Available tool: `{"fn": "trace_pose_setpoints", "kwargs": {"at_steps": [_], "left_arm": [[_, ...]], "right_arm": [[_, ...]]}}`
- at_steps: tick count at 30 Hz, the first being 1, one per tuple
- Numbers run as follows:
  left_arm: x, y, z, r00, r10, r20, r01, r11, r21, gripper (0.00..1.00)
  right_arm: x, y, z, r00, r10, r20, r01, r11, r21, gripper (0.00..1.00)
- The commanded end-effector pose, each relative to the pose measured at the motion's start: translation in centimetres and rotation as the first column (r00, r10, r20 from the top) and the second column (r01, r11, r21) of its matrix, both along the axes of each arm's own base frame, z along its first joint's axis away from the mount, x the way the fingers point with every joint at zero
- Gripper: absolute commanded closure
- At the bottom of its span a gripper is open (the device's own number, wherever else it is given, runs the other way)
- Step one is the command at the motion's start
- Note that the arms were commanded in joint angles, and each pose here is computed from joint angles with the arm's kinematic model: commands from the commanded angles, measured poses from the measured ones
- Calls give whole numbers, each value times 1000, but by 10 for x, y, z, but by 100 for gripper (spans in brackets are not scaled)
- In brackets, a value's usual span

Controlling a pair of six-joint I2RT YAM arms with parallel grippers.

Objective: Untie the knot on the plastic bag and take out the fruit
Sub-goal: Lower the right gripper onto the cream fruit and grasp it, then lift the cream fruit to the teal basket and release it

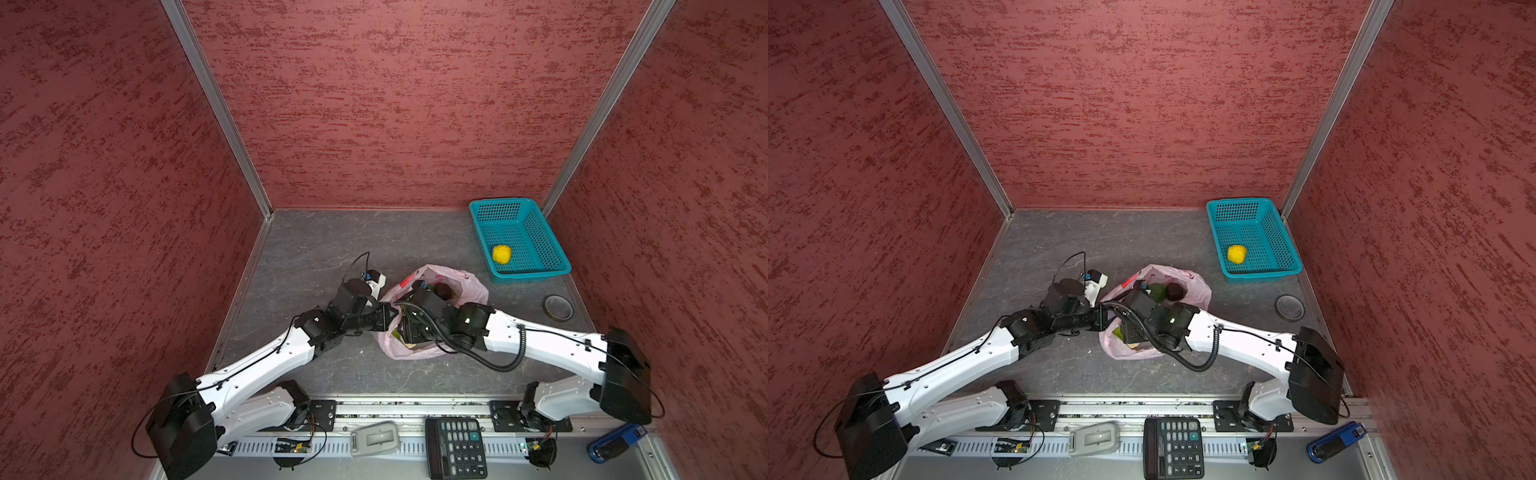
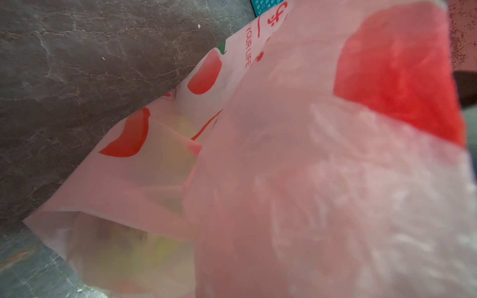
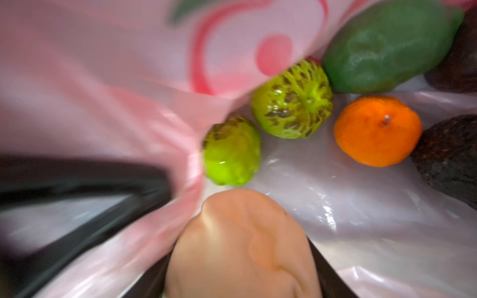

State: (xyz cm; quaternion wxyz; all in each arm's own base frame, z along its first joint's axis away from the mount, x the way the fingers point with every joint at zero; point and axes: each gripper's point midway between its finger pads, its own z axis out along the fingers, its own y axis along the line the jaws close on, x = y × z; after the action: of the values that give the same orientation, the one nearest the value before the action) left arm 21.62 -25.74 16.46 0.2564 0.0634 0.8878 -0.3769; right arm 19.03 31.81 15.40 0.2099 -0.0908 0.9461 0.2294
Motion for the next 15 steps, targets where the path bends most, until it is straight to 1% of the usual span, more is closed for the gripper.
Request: {"fn": "trace_pose_setpoints", "kwargs": {"at_steps": [1,4,9,12,15], "left_arm": [[3,-3,4,1000,7,20,-6,1000,-16,100],[3,-3,4,1000,6,21,-6,1000,-18,100],[2,-2,4,1000,4,23,-4,1000,-12,100],[2,-1,3,1000,6,21,-6,1000,-8,100],[2,-1,2,1000,8,21,-8,1000,-7,100]], "right_arm": [[1,-17,29,999,-30,43,31,999,-29,51],[2,-20,47,997,-33,65,34,999,-14,51],[6,-28,73,993,-50,109,52,998,-20,52],[16,-38,100,983,-84,162,86,996,-4,52],[31,-54,128,970,-127,207,122,992,34,53]]}}
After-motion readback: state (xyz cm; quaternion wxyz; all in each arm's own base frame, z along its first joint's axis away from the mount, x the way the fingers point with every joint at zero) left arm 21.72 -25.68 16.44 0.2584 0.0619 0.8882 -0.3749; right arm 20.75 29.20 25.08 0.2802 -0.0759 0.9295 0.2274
